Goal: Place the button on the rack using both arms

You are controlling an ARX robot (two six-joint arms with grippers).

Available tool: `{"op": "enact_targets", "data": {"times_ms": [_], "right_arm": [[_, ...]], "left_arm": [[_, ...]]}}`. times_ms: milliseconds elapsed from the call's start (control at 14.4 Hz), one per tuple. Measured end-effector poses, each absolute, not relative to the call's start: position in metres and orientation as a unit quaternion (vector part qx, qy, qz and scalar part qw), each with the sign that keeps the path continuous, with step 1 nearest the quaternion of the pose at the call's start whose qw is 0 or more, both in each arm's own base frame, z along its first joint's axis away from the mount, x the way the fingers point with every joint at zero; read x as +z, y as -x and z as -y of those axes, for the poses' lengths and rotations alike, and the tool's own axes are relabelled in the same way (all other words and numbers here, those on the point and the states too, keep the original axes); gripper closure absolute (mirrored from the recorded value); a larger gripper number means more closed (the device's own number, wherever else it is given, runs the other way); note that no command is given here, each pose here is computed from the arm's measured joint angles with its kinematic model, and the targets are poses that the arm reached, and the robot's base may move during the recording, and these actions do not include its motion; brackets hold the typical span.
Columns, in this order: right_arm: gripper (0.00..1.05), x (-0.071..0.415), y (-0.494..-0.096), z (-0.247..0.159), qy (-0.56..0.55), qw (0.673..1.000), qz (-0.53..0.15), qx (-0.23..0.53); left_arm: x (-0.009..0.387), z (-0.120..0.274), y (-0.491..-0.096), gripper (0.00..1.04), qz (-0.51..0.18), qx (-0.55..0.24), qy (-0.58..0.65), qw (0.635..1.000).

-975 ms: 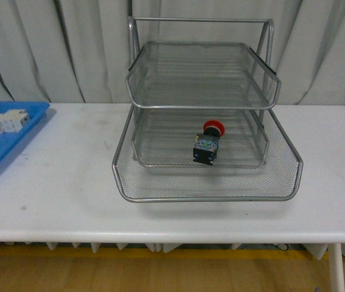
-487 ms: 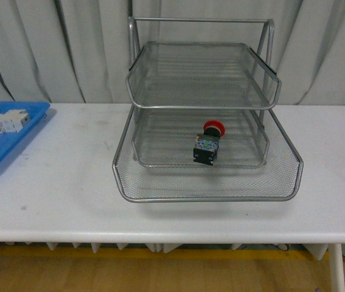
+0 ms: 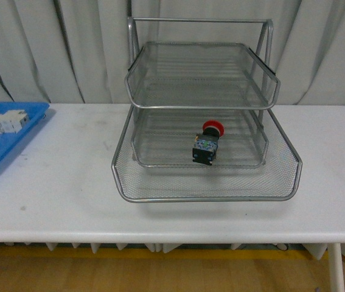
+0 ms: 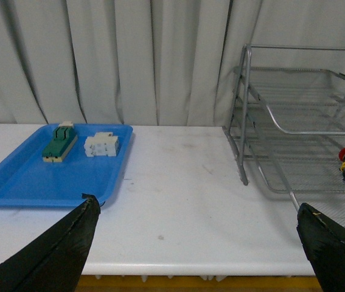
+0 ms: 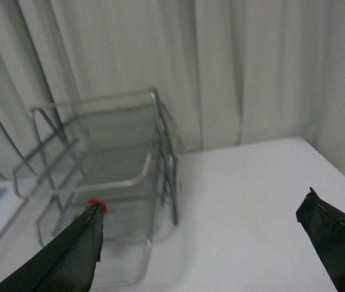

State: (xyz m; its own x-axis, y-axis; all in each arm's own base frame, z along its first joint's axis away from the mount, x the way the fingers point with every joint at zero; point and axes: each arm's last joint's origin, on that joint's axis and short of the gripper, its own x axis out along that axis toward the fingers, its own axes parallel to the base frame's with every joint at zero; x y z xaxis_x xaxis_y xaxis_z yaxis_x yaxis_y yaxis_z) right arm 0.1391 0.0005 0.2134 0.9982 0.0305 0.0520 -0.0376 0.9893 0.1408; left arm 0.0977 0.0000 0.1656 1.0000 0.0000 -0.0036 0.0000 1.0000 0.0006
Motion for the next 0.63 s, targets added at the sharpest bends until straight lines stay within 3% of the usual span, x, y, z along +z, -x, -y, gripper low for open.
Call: {"op": "enact_targets", "data": {"times_ms": [139, 348, 487, 627], "right_arm": [[0.06, 0.249, -0.199, -0.017, -0.092, 0.993, 0.03, 0.063], [0.06, 0.241, -0.293, -0.058, -0.093, 0.984, -0.124, 0.093], [0.24, 0.236, -0.334, -0.089, -0.08, 0.971, -0.194, 0.117], [0.47, 0.233, -0.35, -0.121, -0.061, 0.957, -0.245, 0.143]], "left_arm": [[0.166, 0.0, -0.098, 0.07, -0.002, 0.0, 0.0, 1.0], [0.166, 0.0, -0.098, 0.07, -0.002, 0.0, 0.0, 1.0], [0.166, 0.0, -0.098, 0.07, -0.002, 0.0, 0.0, 1.0], [0.166, 0.0, -0.098, 0.07, -0.002, 0.0, 0.0, 1.0]]}}
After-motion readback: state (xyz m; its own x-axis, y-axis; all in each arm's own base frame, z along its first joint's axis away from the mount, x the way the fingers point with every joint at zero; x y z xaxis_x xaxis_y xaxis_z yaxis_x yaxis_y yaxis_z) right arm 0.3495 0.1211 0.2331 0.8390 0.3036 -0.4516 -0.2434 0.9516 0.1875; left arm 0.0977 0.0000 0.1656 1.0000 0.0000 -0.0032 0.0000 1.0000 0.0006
